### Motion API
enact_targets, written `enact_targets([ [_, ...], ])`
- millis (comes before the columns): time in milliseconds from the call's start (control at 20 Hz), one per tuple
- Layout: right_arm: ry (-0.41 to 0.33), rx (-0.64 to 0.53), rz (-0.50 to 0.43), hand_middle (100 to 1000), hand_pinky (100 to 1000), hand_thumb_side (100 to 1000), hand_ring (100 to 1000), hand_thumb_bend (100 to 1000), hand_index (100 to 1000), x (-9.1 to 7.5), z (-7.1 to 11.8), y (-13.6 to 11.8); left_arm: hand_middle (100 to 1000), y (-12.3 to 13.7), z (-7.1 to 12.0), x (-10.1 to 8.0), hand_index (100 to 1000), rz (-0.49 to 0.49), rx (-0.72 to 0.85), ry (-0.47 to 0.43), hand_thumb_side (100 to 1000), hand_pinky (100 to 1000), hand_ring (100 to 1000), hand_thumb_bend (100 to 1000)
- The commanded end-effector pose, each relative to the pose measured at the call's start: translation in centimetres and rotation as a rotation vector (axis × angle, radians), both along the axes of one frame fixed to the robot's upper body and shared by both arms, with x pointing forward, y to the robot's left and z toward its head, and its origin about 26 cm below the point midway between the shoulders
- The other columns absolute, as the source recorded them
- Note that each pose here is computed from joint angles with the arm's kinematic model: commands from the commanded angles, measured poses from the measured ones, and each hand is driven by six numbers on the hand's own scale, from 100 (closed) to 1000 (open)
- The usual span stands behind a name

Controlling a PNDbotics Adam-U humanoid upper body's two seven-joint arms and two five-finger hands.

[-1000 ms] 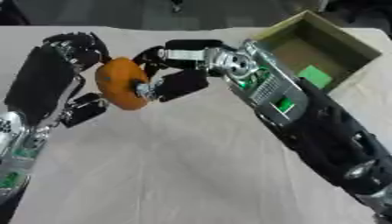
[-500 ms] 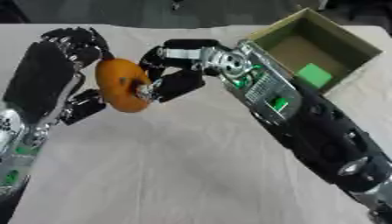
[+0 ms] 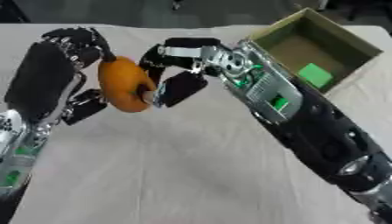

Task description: Pick up the objects with one hand, pass them to the other hand, and then place them into the box on the other side of the table.

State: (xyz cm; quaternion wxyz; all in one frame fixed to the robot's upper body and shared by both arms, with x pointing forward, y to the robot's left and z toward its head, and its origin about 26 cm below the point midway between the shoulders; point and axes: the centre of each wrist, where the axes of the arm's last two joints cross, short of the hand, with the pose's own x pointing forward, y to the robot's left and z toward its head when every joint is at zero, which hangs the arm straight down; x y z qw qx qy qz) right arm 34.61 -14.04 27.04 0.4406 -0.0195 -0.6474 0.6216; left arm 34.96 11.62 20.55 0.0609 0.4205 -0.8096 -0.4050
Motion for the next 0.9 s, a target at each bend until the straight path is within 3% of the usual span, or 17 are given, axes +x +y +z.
enact_targets([
  [50, -0.019, 0.016, 0.008, 465, 1000, 295, 694, 100, 679, -0.5, 1.1, -0.2, 523, -0.5, 0.8, -0.2, 563, -0.013, -0.009, -0.029, 100, 530, 548, 375],
  [300, -0.008, 0.035, 0.01, 448, 1000, 289, 675, 100, 654, -0.7, 1.3, -0.4, 539, -0.4, 0.5, 0.0, 618, 0.012, -0.015, -0.014, 100, 538, 556, 476],
  [500, 0.006, 0.055, 0.009, 435, 1000, 232, 661, 100, 644, -0.9, 1.5, -0.5, 571, -0.3, 0.2, 0.1, 665, 0.032, -0.011, -0.003, 100, 557, 577, 544],
  [800, -0.019, 0.064, 0.006, 416, 1000, 153, 644, 100, 627, -1.3, 1.9, -0.8, 654, -0.1, -0.1, 0.3, 766, 0.065, 0.021, 0.01, 100, 613, 639, 725],
  [900, -0.031, 0.065, 0.005, 413, 1000, 141, 641, 100, 623, -1.4, 2.1, -0.9, 671, -0.1, -0.2, 0.3, 799, 0.076, 0.029, 0.013, 100, 621, 654, 830],
])
